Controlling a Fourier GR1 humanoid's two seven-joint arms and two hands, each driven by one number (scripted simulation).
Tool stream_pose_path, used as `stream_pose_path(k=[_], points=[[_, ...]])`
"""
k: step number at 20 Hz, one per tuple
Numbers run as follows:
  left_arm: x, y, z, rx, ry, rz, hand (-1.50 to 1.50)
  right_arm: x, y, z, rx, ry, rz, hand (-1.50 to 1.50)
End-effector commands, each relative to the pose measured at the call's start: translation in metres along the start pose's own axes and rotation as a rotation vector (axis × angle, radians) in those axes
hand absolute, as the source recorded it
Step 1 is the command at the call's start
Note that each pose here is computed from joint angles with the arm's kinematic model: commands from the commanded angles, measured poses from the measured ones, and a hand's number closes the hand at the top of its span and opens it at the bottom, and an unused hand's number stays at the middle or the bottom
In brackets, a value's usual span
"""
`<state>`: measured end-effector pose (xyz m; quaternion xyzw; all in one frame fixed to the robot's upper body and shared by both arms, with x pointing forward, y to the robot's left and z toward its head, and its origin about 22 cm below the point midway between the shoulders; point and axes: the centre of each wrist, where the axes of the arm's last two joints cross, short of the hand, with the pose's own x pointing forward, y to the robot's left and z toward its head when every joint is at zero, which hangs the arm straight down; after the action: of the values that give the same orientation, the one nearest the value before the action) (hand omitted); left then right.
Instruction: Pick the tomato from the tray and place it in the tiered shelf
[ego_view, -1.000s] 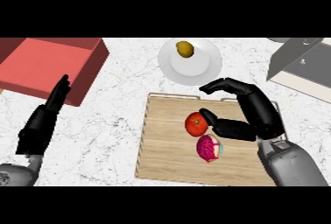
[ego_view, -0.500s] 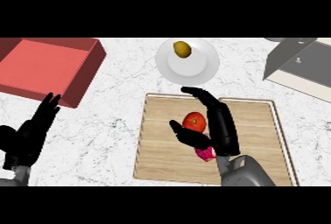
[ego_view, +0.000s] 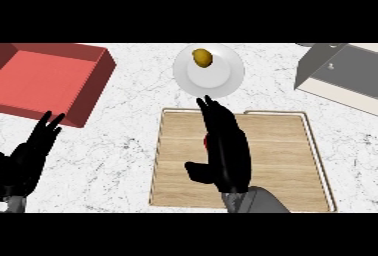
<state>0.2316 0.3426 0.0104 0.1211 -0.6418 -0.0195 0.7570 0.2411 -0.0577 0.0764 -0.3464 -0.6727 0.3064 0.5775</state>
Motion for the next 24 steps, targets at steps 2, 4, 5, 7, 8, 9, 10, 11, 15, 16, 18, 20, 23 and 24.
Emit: stream_pose_path(k=[2, 4, 5, 7, 8, 9, 10, 11, 15, 16, 18, 20, 23, 24], points=[[-0.011, 0.01, 0.003, 0.009, 0.076, -0.007, 0.0, 0.032, -0.018, -0.008, 0.103, 0.113, 0.281, -1.5], [-0.016, 0.011, 0.004, -0.003, 0.068, -0.01, 0.0, 0.042, -0.005, -0.001, 0.228, 0.13, 0.405, -1.5], [-0.013, 0.006, 0.004, 0.002, 0.061, -0.001, 0.0, 0.038, -0.006, 0.0, 0.274, 0.142, 0.464, -1.5], [-0.004, 0.006, -0.006, 0.011, 0.064, 0.001, 0.0, 0.045, 0.001, 0.008, 0.356, 0.164, 0.55, -1.5], [-0.022, 0.009, 0.004, 0.004, 0.072, -0.001, 0.0, 0.041, -0.002, -0.001, 0.381, 0.177, 0.589, -1.5], [-0.006, 0.006, -0.004, -0.007, 0.049, -0.006, 0.0, 0.05, -0.01, -0.008, 0.384, 0.182, 0.596, -1.5], [-0.009, 0.002, -0.003, -0.012, 0.073, 0.007, 0.0, 0.052, -0.009, -0.004, 0.404, 0.176, 0.621, -1.5], [-0.01, 0.002, -0.002, 0.004, 0.069, -0.006, 0.0, 0.058, -0.023, -0.01, 0.416, 0.171, 0.635, -1.5], [-0.011, 0.008, -0.002, -0.006, 0.057, -0.006, 0.0, 0.051, -0.028, -0.024, 0.428, 0.213, 0.7, -1.5], [-0.008, -0.013, -0.003, -0.008, 0.065, 0.003, 0.0, 0.051, -0.016, -0.022, 0.43, 0.222, 0.722, -1.5], [-0.017, 0.012, 0.001, -0.001, 0.069, -0.019, 0.0, 0.054, -0.019, -0.032, 0.444, 0.228, 0.714, -1.5], [-0.012, 0.007, -0.001, -0.001, 0.064, 0.0, 0.0, 0.036, -0.011, -0.031, 0.454, 0.245, 0.718, -1.5], [-0.013, 0.002, 0.003, -0.022, 0.06, 0.015, 0.0, 0.037, -0.012, -0.045, 0.467, 0.25, 0.739, -1.5], [-0.011, 0.009, -0.001, -0.01, 0.068, -0.007, 0.0, 0.03, -0.01, -0.036, 0.465, 0.265, 0.748, -1.5]])
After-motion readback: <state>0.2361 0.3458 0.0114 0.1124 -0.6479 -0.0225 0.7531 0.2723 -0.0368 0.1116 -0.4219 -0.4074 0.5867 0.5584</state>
